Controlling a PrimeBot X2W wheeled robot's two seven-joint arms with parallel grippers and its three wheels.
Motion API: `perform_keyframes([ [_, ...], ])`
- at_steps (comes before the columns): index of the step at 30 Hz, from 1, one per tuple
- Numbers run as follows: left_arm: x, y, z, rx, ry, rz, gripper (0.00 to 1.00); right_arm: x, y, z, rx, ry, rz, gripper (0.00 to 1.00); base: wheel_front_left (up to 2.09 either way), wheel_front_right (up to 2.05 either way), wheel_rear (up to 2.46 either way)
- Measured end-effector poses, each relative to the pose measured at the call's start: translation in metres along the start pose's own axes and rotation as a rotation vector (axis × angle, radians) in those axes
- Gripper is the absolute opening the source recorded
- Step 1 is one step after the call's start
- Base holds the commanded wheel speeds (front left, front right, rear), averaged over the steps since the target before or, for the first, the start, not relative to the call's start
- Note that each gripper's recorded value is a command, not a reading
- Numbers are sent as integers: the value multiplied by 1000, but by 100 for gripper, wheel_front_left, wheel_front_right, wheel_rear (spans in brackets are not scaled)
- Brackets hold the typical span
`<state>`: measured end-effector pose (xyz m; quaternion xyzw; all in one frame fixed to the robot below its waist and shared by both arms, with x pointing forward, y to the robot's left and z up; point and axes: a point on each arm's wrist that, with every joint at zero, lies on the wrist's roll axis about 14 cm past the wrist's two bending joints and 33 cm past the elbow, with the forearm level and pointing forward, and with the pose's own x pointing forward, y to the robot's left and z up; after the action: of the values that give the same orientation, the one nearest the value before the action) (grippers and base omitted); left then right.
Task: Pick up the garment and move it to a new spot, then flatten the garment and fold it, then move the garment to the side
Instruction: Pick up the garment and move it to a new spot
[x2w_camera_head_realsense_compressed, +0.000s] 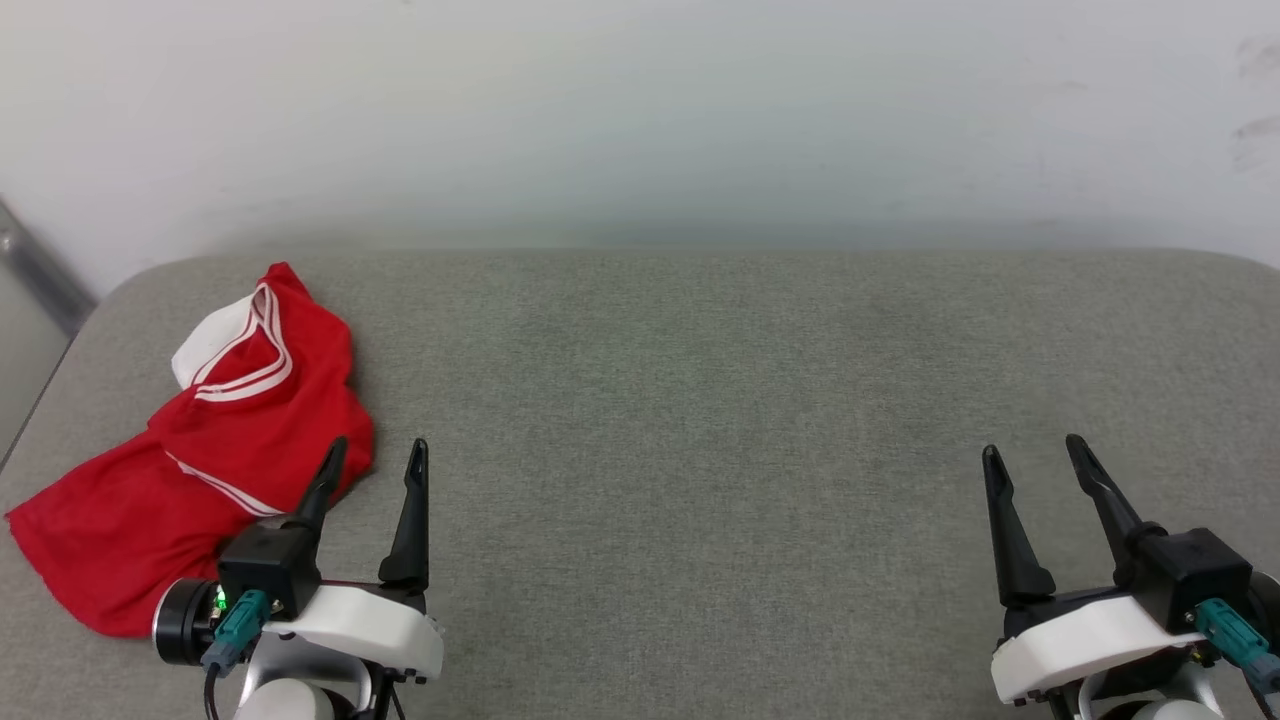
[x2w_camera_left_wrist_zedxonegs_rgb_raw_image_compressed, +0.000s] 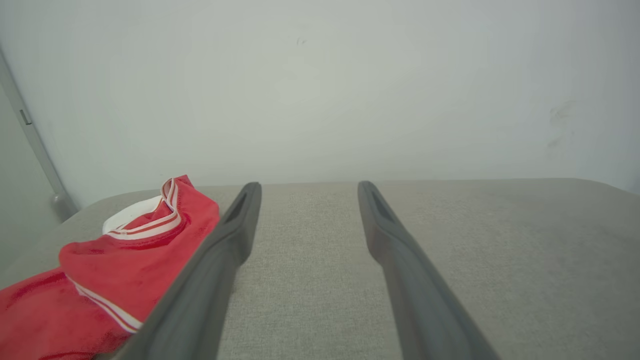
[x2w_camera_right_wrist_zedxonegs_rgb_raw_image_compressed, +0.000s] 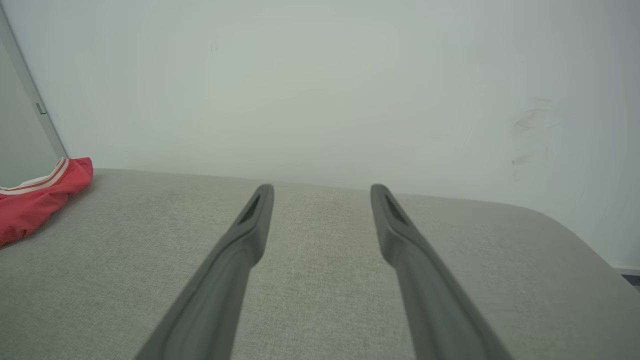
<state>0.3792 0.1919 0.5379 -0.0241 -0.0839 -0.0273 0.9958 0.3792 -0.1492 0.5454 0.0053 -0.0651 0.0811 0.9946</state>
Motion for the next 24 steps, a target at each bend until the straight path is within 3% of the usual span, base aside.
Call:
perform_keyframes([
  [10,-23,47,2,-12,1,149,100,21,46,4,24,-14,138,100,0,0,0],
  [24,-81,119,9,97,29,369,100,43,121,4,60,-18,356,100,0,0,0],
])
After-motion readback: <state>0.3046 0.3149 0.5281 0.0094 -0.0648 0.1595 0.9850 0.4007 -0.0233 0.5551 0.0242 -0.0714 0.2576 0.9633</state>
